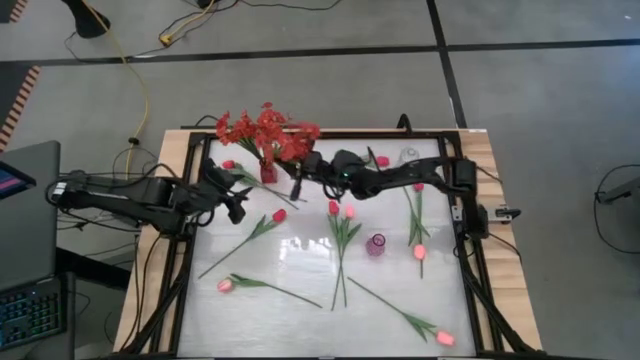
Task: Sort flowers into vase by color
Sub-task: Put the orange flowers into the red flower vase
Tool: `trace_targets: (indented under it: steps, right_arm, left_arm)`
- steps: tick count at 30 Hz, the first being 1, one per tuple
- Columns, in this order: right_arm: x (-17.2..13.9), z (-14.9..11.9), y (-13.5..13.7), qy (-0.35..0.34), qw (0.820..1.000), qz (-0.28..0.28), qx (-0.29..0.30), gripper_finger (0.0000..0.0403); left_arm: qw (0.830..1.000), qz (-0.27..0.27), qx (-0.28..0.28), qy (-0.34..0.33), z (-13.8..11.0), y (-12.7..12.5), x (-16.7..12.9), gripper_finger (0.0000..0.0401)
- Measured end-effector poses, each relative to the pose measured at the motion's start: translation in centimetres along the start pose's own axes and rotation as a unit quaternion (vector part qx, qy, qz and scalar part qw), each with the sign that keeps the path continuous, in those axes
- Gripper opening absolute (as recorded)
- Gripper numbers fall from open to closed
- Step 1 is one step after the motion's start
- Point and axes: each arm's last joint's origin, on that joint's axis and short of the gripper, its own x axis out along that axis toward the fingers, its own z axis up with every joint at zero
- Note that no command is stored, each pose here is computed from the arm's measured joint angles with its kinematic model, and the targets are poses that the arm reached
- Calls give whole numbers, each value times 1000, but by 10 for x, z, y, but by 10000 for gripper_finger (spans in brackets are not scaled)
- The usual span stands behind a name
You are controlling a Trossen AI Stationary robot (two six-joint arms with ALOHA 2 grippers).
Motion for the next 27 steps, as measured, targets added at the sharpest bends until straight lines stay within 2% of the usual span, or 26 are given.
trace_targets:
  steps: [4, 8, 11, 17, 27]
  right_arm:
    - [14, -11, -5, 20, 1000, -10, -3, 44]
    - [19, -19, -10, 32, 999, -20, -5, 44]
    - [19, -19, -15, 34, 999, -26, -7, 44]
    - [19, -23, -26, 48, 998, -36, 3, 44]
    - [19, -27, -35, 63, 997, -44, 1, 44]
  left_arm:
    - [999, 0, 37, 9, -6, -1, 4, 185]
    - [996, -38, 56, -51, -15, 1, 6, 185]
    - [994, -66, 32, -85, -29, 8, 10, 185]
    - [987, -82, -30, -134, -58, 26, 13, 185]
    - [976, -99, -69, -183, -69, 39, 4, 185]
